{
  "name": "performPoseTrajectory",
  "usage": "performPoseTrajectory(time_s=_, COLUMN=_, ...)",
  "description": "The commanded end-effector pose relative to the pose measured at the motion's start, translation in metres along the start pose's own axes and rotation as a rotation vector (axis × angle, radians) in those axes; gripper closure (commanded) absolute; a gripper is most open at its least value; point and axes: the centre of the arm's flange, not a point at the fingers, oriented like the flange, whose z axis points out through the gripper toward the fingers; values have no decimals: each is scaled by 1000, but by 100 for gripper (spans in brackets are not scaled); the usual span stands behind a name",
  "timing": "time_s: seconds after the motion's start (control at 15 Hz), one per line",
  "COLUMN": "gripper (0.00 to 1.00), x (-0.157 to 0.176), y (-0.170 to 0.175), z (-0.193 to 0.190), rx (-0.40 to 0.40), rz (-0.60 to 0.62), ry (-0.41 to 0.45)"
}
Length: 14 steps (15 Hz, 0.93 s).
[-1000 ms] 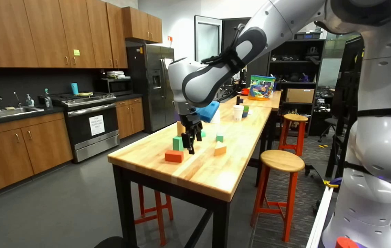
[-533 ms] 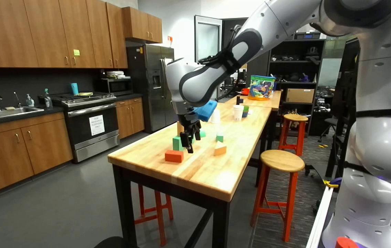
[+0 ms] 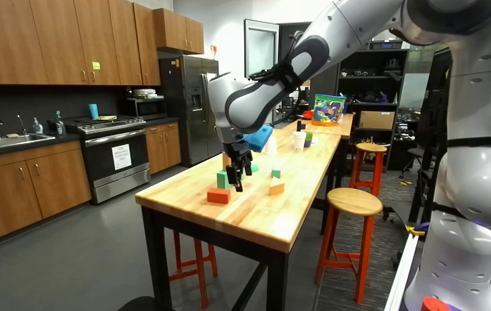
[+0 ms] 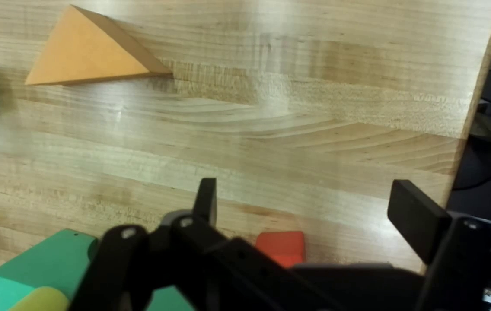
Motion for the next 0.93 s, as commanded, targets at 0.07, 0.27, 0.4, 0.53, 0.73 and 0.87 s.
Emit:
performPoseTrajectory(time_s=0.07, gripper=0, x=0, y=0, z=0, rx=0, rz=0, ry=0)
performPoseTrajectory(time_s=0.27, gripper=0, x=0, y=0, z=0, rx=0, rz=0, ry=0)
performPoseTrajectory(time_s=0.4, gripper=0, x=0, y=0, z=0, rx=0, rz=0, ry=0)
performPoseTrajectory(time_s=0.53, gripper=0, x=0, y=0, z=0, rx=0, rz=0, ry=0)
performPoseTrajectory(time_s=0.73, gripper=0, x=0, y=0, z=0, rx=0, rz=0, ry=0)
performPoseTrajectory(time_s=0.87, gripper=0, x=4, y=-2, z=0, rx=6, rz=-3, ry=-1)
